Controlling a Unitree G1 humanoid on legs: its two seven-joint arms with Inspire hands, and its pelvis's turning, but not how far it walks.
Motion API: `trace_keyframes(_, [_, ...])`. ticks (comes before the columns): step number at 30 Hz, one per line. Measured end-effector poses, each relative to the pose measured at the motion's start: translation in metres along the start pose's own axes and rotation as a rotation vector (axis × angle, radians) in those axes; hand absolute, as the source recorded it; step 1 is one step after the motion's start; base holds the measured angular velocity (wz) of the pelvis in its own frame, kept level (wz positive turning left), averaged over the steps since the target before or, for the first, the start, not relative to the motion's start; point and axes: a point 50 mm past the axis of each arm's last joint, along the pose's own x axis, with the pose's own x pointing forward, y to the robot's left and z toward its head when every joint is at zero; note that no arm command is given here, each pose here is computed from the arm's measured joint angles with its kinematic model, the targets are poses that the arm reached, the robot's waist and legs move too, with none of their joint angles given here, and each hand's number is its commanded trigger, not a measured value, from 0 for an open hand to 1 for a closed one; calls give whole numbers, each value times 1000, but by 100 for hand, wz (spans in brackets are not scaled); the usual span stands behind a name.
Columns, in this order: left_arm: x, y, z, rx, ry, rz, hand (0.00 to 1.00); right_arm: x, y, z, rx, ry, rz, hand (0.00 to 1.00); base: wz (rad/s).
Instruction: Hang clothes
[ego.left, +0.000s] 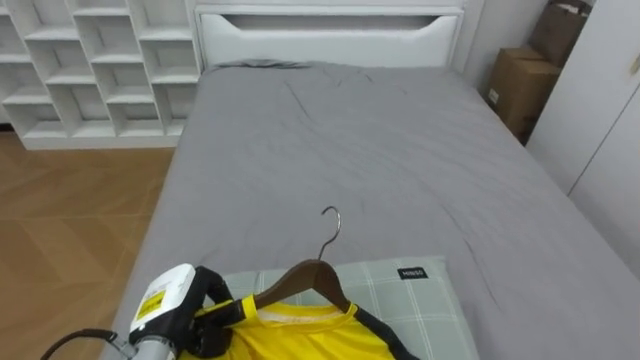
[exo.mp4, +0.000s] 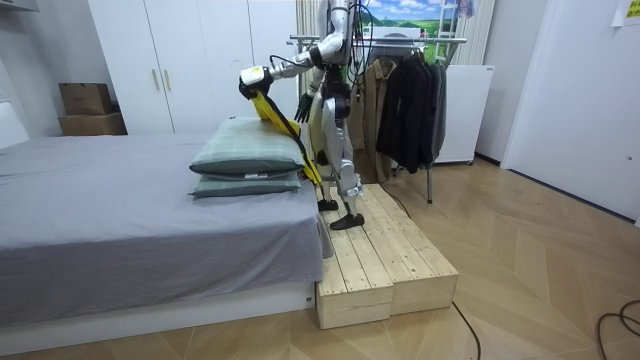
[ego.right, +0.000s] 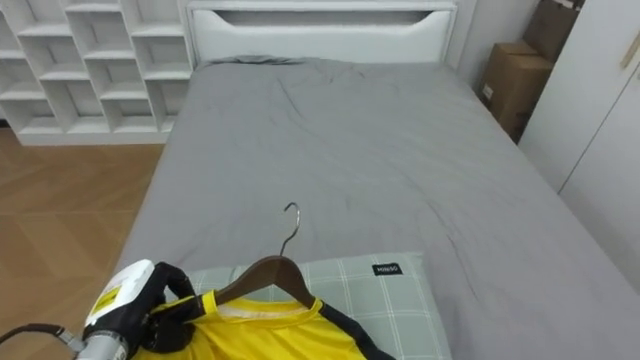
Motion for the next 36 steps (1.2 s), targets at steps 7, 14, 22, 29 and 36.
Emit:
trace_keyframes(7, [-5,0,-2,1,-4,2,100,-2,0,33,-106,-164,-47,0,-5])
trace_keyframes(14, [-5,4,4,-1,-30,17,100,-10,3,75,-132,-359,-80,0,0])
trace_keyframes(22, [-5,10,18,-19,-96,44,100,-38,22,132,-199,-679,-68,0,0])
trace_keyframes(29, [-5,11,19,-79,-103,36,100,-66,32,166,-239,-879,-42,0,0])
trace_keyframes(36, [-11,14,28,-93,-159,41,100,-80,43,176,-291,-974,14,0,-4])
